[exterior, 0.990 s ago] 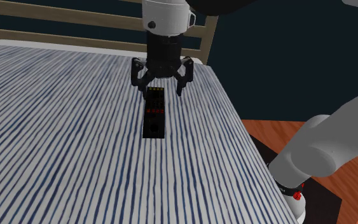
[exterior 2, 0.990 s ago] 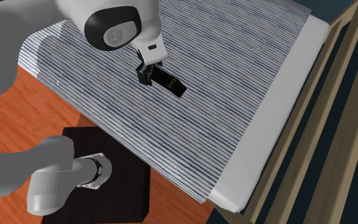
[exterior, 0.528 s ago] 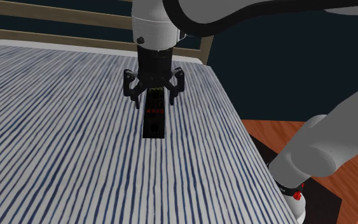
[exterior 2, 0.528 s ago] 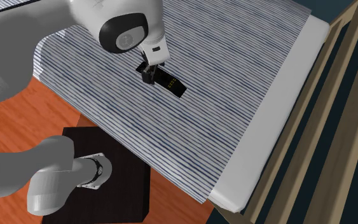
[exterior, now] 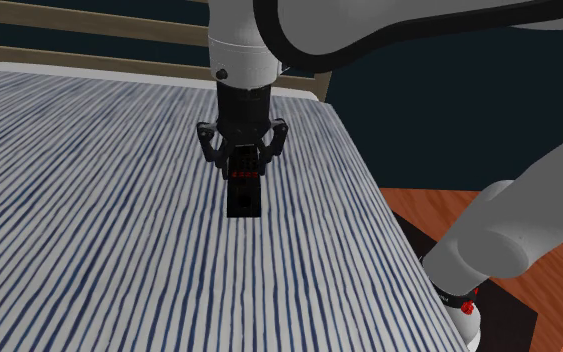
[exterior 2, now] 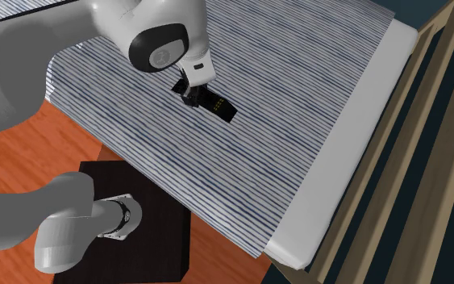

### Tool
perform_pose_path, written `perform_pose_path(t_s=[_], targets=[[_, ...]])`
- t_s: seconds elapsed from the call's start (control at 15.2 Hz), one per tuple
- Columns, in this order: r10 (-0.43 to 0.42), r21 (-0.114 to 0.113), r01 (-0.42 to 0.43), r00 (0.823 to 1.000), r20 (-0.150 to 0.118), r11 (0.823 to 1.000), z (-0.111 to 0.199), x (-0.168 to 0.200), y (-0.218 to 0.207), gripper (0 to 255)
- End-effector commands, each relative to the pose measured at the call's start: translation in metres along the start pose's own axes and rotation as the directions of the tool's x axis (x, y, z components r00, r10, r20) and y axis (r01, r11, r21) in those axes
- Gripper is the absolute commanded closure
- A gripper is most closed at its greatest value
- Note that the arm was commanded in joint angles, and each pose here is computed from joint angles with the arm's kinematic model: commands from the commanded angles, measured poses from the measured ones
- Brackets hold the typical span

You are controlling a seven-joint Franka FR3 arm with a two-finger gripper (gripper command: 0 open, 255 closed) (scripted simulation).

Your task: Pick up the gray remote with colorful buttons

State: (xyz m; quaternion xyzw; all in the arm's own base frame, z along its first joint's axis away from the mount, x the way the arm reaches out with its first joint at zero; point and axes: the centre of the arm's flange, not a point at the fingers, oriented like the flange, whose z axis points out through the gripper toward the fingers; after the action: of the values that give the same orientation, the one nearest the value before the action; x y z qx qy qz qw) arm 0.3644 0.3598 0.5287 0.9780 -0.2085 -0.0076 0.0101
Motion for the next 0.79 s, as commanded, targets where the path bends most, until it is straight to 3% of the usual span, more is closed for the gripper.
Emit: perform_pose_path(t_s=[0.0,0.26,0.73], targets=[[0.0,-0.001,0.0,1.0,0.001,1.0,0.001,0.0,0.0,255],[0.0,-0.001,0.0,1.0,0.001,1.0,0.001,0.0,0.0,255],[0.0,-0.001,0.0,1.0,0.001,1.0,-0.036,0.0,0.001,255]])
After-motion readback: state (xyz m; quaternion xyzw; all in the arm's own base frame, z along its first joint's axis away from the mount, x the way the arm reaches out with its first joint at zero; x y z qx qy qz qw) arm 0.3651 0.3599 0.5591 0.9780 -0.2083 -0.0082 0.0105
